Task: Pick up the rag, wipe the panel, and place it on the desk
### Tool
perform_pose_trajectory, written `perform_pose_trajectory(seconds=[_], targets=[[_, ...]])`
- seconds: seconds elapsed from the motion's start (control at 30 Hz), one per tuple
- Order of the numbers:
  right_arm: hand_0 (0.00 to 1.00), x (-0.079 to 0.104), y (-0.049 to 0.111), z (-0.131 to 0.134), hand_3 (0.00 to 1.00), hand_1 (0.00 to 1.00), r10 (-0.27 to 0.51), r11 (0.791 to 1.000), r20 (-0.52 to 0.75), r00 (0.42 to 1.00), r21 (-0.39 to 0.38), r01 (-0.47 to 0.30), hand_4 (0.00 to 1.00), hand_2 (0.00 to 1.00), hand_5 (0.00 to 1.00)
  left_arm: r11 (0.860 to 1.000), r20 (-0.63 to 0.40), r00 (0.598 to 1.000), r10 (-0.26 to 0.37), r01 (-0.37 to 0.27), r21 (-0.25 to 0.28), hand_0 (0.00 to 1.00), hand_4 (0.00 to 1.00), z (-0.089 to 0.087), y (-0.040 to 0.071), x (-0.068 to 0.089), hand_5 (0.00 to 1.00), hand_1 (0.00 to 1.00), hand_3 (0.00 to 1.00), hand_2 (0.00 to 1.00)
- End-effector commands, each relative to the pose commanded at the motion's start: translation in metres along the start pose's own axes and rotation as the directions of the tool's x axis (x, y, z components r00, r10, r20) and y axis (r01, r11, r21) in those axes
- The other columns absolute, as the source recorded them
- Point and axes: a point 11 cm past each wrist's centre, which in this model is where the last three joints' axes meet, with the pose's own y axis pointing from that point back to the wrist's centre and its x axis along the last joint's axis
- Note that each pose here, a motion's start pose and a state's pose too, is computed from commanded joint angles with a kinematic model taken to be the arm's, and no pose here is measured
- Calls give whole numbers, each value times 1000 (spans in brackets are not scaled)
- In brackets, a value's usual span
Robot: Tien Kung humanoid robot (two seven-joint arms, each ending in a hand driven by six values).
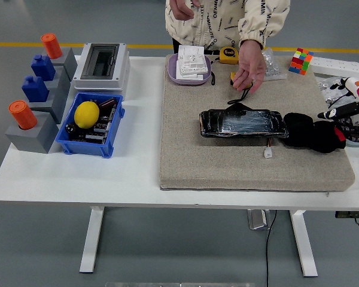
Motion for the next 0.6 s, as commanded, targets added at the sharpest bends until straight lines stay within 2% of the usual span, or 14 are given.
perform_pose_trajectory(seconds=[0.6], targets=[[761,1,2,2,820,720,6,1000,6,1000,-6,-6,998,810,552,1000,0,1000,-3,3,-2,725,692,2,0,-2,582,716,626,767]])
